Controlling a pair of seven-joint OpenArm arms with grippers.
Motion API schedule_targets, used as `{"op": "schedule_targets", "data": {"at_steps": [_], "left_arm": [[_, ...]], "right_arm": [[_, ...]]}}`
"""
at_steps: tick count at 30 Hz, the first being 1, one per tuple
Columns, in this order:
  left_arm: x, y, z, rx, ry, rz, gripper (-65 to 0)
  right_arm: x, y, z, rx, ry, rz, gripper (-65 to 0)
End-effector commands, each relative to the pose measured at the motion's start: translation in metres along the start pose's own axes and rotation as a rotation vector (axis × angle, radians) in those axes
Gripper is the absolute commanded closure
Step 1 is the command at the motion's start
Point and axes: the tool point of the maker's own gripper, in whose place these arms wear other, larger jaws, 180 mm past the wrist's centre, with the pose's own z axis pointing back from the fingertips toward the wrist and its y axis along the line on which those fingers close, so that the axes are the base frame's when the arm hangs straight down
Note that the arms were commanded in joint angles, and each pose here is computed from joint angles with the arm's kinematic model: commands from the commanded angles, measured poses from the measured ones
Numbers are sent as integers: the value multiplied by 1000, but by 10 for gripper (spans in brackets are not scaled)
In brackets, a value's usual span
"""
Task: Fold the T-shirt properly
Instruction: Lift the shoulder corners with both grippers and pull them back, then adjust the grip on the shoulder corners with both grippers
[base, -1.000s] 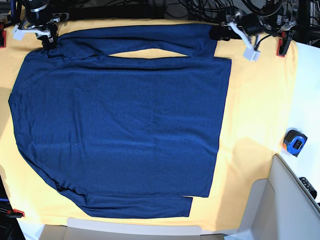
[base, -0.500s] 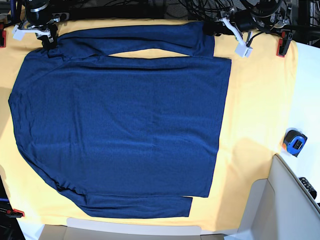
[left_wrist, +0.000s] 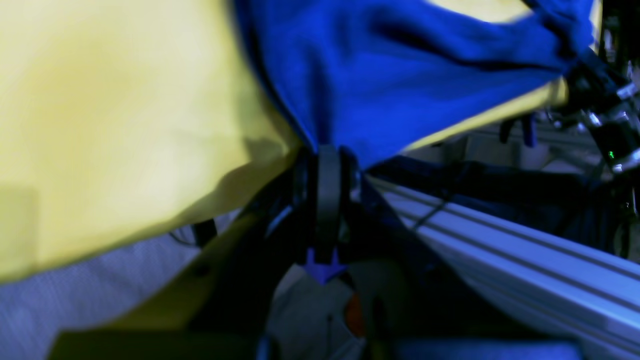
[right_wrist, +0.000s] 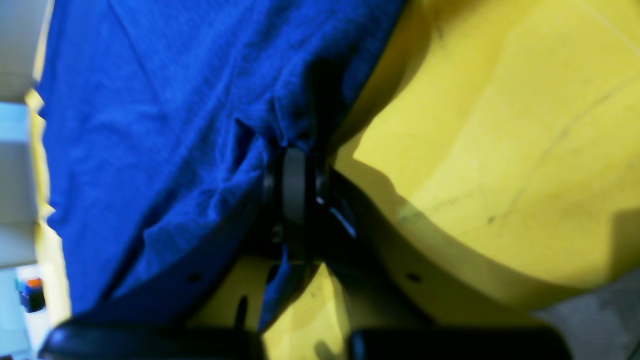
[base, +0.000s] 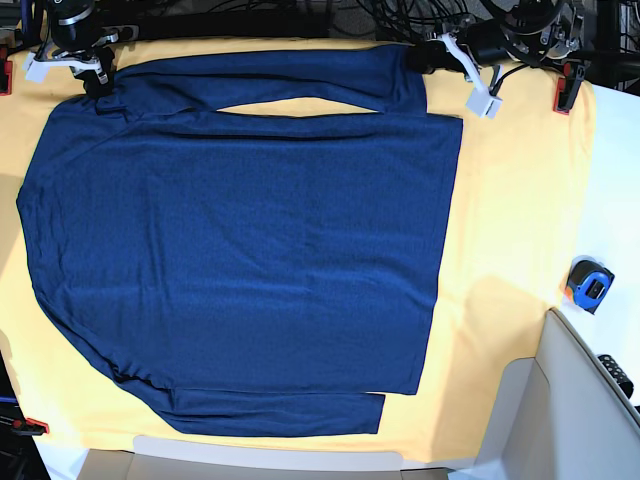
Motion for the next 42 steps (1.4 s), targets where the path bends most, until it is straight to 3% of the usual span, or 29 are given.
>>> {"op": "schedule_targets", "data": {"at_steps": [1,8,13,32,39,42], "left_arm": [[7,-11,5,-26,-18,-34,0],[16,-40,10,-116,-45,-183,0],[28,-45,11,-138,-72,-242,0],[136,-68,20,-148,-287,-447,0],[154,-55,15,-113,-258,-454,0],[166,-36,26,-68,-299,-413,0]], "right_arm": [[-22,-16,9,-81,104,27,0],[9,24,23,-49,18,224,0],[25,43,24,-33,-32,297,0],[86,117,-9,138,-214,303,0],[78,94,-37,101,-162,216,0],[70,80,-45,75,-130,184,0]]}}
